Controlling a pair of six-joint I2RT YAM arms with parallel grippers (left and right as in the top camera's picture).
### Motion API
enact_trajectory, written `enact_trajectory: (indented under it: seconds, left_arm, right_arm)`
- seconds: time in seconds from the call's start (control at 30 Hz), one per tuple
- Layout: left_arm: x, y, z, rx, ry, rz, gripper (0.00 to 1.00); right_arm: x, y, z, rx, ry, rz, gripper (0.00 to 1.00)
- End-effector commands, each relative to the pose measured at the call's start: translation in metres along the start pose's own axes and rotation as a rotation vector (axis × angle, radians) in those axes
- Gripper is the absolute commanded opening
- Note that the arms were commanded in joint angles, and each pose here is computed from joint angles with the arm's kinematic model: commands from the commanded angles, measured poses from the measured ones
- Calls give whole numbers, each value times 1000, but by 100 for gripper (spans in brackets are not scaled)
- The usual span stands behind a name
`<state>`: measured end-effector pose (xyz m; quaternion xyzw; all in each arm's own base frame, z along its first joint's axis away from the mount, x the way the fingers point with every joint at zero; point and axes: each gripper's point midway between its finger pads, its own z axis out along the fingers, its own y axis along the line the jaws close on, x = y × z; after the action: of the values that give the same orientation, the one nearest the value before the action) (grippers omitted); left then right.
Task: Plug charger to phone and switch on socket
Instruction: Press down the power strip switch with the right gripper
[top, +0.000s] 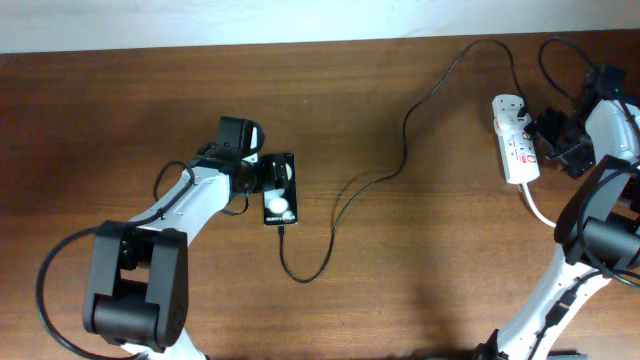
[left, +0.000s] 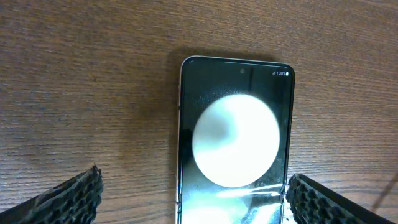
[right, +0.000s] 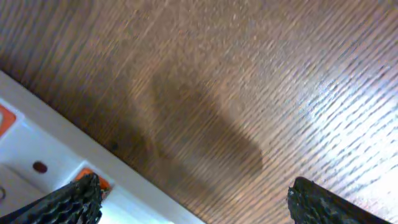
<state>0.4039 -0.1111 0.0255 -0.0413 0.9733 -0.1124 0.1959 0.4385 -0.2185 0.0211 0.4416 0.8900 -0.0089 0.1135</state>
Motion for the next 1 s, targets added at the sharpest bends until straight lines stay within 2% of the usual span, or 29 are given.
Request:
enact_trajectory:
  seconds: [0.0, 0.23, 0.6, 0.97]
  left_arm:
    - [-12, -6, -10, 11, -40, 13, 99]
    - [-12, -6, -10, 11, -40, 13, 99]
    - [-12, -6, -10, 11, -40, 13, 99]
    - [-12, -6, -10, 11, -40, 13, 99]
  right_arm:
    - [21, 9, 26, 8, 59, -45, 99]
    - [29, 7, 25, 15, 88, -47, 99]
    - [52, 31, 25, 7, 126, -109, 98]
    - [68, 28, 33, 24, 162, -122, 99]
